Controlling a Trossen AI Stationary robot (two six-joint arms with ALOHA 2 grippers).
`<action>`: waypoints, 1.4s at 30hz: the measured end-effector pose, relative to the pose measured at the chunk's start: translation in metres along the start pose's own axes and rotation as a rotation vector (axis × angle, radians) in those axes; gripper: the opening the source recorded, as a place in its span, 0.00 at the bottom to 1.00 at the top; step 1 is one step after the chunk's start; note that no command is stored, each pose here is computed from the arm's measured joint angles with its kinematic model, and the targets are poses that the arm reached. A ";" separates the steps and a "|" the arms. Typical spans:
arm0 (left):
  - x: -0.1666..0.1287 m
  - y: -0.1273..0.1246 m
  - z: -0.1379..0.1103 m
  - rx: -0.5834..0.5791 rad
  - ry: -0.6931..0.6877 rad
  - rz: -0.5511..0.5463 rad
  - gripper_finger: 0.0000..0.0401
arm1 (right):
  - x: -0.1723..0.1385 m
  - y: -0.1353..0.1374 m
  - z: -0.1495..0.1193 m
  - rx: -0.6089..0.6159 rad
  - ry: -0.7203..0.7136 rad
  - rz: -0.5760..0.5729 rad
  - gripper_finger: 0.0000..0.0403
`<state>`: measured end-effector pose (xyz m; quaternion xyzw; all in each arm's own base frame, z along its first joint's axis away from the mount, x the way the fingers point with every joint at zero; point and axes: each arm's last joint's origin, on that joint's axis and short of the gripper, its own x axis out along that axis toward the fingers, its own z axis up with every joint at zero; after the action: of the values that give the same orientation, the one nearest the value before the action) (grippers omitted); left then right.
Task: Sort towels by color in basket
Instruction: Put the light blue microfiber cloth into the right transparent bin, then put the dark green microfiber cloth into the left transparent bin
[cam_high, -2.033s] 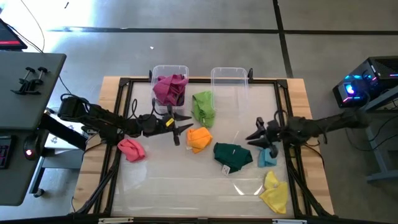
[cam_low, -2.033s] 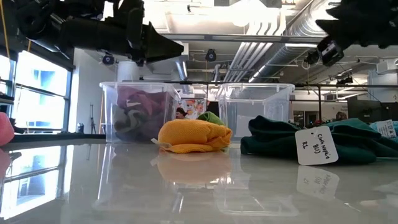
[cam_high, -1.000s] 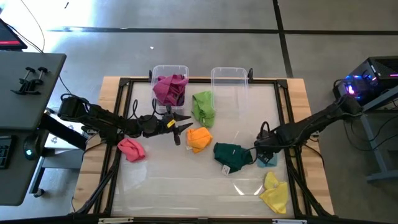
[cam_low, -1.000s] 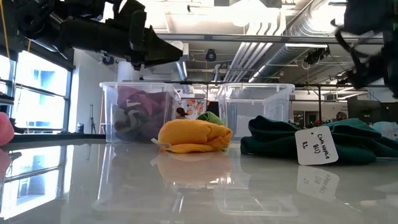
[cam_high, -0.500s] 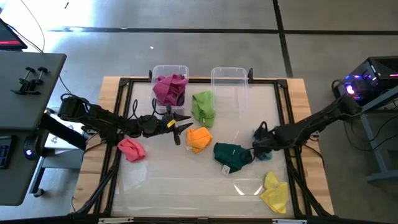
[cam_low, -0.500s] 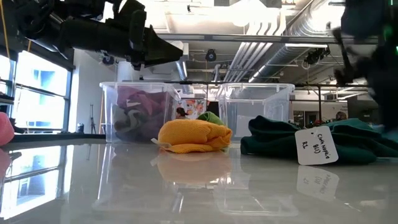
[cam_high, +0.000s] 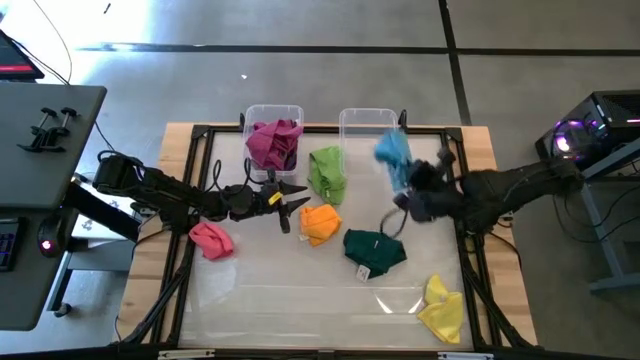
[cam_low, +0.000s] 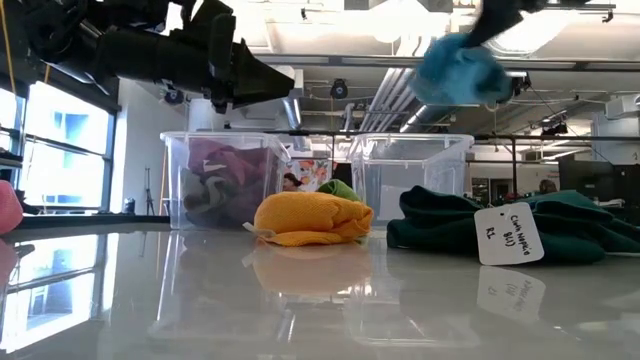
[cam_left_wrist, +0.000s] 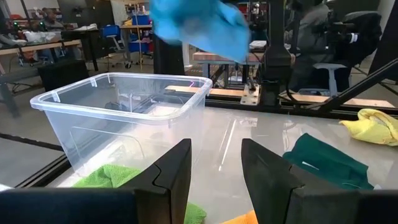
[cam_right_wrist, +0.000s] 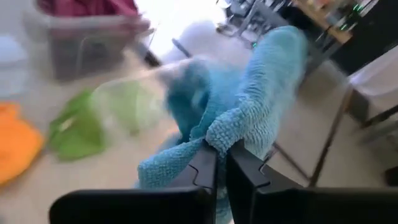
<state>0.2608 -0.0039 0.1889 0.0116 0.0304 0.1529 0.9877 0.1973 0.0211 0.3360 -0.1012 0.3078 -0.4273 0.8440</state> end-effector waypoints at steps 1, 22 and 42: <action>0.000 0.000 0.000 0.000 0.000 0.000 0.32 | 0.006 -0.003 0.006 -0.019 -0.003 -0.010 0.02; 0.000 0.000 -0.001 0.002 0.005 0.000 0.32 | 0.105 -0.045 0.008 0.033 0.070 0.139 0.34; -0.011 -0.028 0.000 0.051 -0.008 -0.118 0.32 | -0.006 0.053 -0.002 -0.158 -0.133 0.523 0.35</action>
<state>0.2587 -0.0339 0.1890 0.0357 0.0312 0.0935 0.9945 0.2278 0.0586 0.3140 -0.1116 0.3000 -0.1620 0.9334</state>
